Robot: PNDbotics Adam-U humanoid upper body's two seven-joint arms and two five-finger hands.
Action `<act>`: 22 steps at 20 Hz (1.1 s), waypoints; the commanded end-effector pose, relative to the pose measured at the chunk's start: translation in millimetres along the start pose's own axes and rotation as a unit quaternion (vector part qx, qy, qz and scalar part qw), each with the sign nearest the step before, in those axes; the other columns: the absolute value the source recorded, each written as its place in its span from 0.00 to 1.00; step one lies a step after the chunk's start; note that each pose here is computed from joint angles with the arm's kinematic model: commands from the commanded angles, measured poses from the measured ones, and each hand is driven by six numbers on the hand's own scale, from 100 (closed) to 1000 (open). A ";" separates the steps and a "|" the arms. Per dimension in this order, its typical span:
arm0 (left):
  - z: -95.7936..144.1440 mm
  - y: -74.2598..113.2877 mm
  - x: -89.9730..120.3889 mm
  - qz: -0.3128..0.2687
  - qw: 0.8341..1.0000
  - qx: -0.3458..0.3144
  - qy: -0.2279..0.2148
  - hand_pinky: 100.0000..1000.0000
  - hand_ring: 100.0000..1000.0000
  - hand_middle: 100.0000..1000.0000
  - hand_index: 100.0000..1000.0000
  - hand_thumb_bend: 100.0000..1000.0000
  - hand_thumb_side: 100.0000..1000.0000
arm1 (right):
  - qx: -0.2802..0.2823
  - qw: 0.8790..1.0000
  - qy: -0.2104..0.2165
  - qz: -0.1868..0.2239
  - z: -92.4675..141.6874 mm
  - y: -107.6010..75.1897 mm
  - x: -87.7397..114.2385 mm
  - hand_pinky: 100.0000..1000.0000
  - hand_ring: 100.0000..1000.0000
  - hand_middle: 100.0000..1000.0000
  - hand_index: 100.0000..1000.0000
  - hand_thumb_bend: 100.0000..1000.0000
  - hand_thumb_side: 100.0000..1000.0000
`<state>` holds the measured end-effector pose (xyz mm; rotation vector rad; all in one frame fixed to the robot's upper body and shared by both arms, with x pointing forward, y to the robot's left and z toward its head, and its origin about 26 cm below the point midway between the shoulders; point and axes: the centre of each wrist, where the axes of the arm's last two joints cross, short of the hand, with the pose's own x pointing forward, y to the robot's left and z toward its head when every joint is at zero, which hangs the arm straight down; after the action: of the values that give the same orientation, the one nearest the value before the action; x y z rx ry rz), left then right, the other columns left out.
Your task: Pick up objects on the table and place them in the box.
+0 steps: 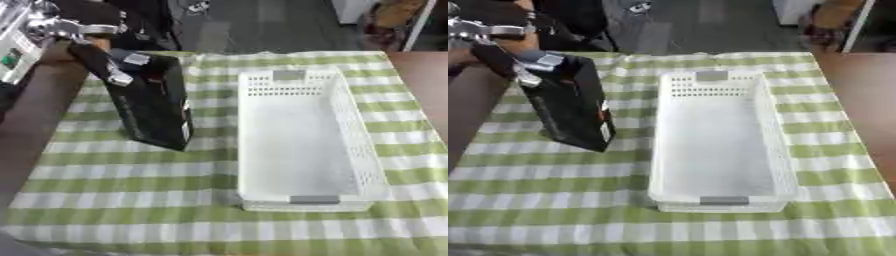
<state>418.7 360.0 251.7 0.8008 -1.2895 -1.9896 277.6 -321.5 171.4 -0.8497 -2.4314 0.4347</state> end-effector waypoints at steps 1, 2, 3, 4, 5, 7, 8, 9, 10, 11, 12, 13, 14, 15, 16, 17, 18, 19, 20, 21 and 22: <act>3.3 12.3 -3.3 -0.042 0.998 -0.038 -0.026 0.93 0.90 0.90 0.99 1.00 0.60 | 0.005 1.000 -0.013 0.006 -5.6 -5.2 2.3 0.76 0.81 0.78 0.79 0.05 0.59; 2.3 11.7 -3.2 -0.044 0.998 -0.039 -0.027 0.93 0.90 0.91 1.00 1.00 0.60 | 0.005 1.000 -0.013 0.006 -5.6 -5.1 2.4 0.76 0.81 0.78 0.79 0.05 0.59; 1.5 11.0 -3.1 -0.045 0.998 -0.041 -0.028 0.93 0.90 0.91 0.99 1.00 0.60 | 0.006 1.000 -0.013 0.005 -5.7 -5.0 2.4 0.76 0.81 0.78 0.79 0.05 0.59; 0.5 10.0 -3.0 -0.046 0.998 -0.044 -0.028 0.93 0.90 0.91 0.99 1.00 0.60 | 0.006 1.000 -0.014 0.005 -5.7 -5.0 2.4 0.76 0.81 0.78 0.79 0.05 0.59; -0.5 8.9 -3.1 -0.047 0.997 -0.047 -0.029 0.93 0.90 0.91 0.99 1.00 0.60 | 0.006 1.000 -0.014 0.005 -5.7 -5.0 2.5 0.76 0.81 0.78 0.79 0.05 0.59; -1.8 7.2 -3.7 -0.047 0.997 -0.050 -0.029 0.93 0.90 0.91 0.99 1.00 0.60 | 0.006 1.000 -0.014 0.005 -5.6 -4.9 2.4 0.76 0.81 0.78 0.79 0.05 0.59; -2.4 6.4 -4.0 -0.047 0.997 -0.052 -0.029 0.93 0.90 0.91 0.99 1.00 0.60 | 0.006 1.000 -0.014 0.004 -5.6 -4.9 2.5 0.76 0.81 0.78 0.79 0.05 0.59; -2.9 5.6 -4.4 -0.047 0.997 -0.053 -0.029 0.93 0.90 0.91 0.99 1.00 0.60 | 0.006 1.000 -0.014 0.004 -5.5 -4.8 2.5 0.76 0.81 0.78 0.79 0.05 0.59; -3.4 4.6 -4.7 -0.047 0.997 -0.055 -0.029 0.93 0.90 0.91 0.99 1.00 0.60 | 0.006 1.000 -0.014 0.004 -5.5 -4.8 2.5 0.76 0.81 0.78 0.79 0.05 0.59; -4.2 3.5 -4.9 -0.047 0.997 -0.058 -0.029 0.93 0.90 0.91 0.99 1.00 0.60 | 0.006 1.000 -0.014 0.004 -5.5 -4.8 2.5 0.76 0.81 0.78 0.79 0.05 0.59; -4.8 2.5 -5.1 -0.048 0.997 -0.060 -0.029 0.93 0.90 0.91 0.99 1.00 0.60 | 0.006 1.000 -0.014 0.004 -5.4 -4.8 2.4 0.76 0.81 0.78 0.79 0.05 0.59; -5.0 2.2 -5.4 -0.048 0.997 -0.060 -0.029 0.93 0.90 0.91 0.99 1.00 0.60 | 0.006 1.000 -0.014 0.003 -5.4 -4.8 2.4 0.76 0.81 0.78 0.79 0.05 0.59; -5.4 1.4 -5.6 -0.048 0.997 -0.062 -0.029 0.93 0.90 0.91 0.99 1.00 0.60 | 0.007 1.000 -0.013 0.003 -5.3 -4.8 2.4 0.76 0.81 0.78 0.79 0.05 0.59; -5.6 0.8 -5.8 -0.048 0.996 -0.063 -0.029 0.93 0.90 0.91 0.99 1.00 0.60 | 0.007 1.000 -0.013 0.003 -5.3 -4.8 2.4 0.76 0.81 0.78 0.79 0.05 0.59; -5.9 0.2 -6.1 -0.048 0.996 -0.064 -0.029 0.93 0.90 0.91 0.99 1.00 0.60 | 0.007 1.000 -0.013 0.003 -5.3 -4.8 2.4 0.76 0.81 0.78 0.79 0.05 0.59; -6.2 -0.5 -6.4 -0.048 0.996 -0.066 -0.029 0.93 0.90 0.91 0.99 1.00 0.60 | 0.007 1.000 -0.014 0.003 -5.3 -4.8 2.4 0.76 0.81 0.78 0.79 0.05 0.59; -6.5 -1.1 -6.7 -0.048 0.996 -0.067 -0.029 0.93 0.90 0.91 0.99 1.00 0.60 | 0.007 1.000 -0.014 0.003 -5.3 -4.8 2.4 0.76 0.81 0.78 0.79 0.05 0.59; -6.9 -1.6 -7.0 -0.048 0.996 -0.068 -0.029 0.93 0.90 0.90 0.99 1.00 0.60 | 0.007 1.000 -0.013 0.003 -5.2 -4.8 2.4 0.76 0.81 0.78 0.79 0.05 0.59; -7.6 -2.6 -7.1 -0.048 0.996 -0.071 -0.029 0.93 0.90 0.90 0.99 1.00 0.60 | 0.007 1.000 -0.013 0.002 -5.2 -4.7 2.4 0.76 0.81 0.78 0.79 0.05 0.59; -8.3 -3.4 -7.1 -0.048 0.996 -0.074 -0.030 0.93 0.90 0.89 0.99 1.00 0.60 | 0.007 1.000 -0.013 0.002 -5.2 -4.7 2.4 0.76 0.81 0.78 0.79 0.05 0.59; -9.4 -4.6 -7.0 -0.049 0.995 -0.078 -0.031 0.93 0.90 0.89 0.99 1.00 0.60 | 0.007 1.000 -0.013 0.002 -5.2 -4.6 2.5 0.76 0.81 0.78 0.79 0.05 0.59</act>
<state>428.7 361.3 230.4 0.7907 -1.2194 -2.0051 277.8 -320.2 170.8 -0.8359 -2.4305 0.4436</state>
